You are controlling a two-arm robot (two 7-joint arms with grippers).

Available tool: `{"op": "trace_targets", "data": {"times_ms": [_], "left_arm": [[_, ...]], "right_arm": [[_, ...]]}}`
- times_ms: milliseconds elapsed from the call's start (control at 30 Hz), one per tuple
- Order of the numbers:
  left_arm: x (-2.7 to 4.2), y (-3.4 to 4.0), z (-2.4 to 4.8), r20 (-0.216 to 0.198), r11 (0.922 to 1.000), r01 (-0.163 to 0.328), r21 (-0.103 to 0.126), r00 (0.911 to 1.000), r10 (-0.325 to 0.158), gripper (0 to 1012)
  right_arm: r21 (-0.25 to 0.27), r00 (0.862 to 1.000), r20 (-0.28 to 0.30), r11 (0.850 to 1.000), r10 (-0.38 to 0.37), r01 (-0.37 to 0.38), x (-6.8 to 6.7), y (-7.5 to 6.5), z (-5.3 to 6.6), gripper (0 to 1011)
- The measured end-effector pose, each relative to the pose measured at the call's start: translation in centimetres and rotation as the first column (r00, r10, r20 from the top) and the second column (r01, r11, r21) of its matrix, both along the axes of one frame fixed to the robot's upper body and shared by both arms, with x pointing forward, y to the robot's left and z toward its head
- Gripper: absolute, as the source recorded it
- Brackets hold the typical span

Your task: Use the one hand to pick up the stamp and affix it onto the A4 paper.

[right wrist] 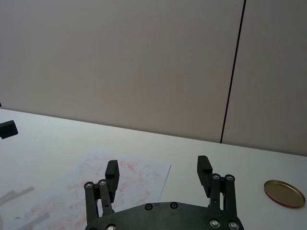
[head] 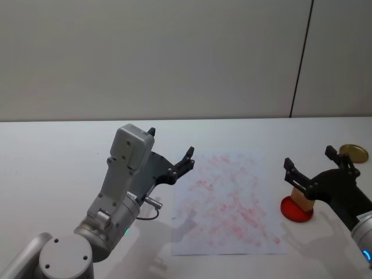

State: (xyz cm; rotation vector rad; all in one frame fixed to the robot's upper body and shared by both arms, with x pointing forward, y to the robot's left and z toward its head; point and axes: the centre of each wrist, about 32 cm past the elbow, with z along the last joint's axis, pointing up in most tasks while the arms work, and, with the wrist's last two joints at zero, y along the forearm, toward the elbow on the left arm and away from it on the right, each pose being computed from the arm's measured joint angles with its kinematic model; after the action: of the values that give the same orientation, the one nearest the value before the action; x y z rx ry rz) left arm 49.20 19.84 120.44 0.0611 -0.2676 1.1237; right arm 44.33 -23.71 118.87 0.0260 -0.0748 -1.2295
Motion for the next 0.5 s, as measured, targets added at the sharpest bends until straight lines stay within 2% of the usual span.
{"op": "trace_targets", "data": {"times_ms": [500], "left_arm": [[0.00,0.00,0.00,0.000,1.0000,0.000,0.000,1.0000,0.000,993]], "right_arm": [[0.000,1.000,0.000,1.000,0.000,0.000,0.00,0.00,0.00,1001]]}}
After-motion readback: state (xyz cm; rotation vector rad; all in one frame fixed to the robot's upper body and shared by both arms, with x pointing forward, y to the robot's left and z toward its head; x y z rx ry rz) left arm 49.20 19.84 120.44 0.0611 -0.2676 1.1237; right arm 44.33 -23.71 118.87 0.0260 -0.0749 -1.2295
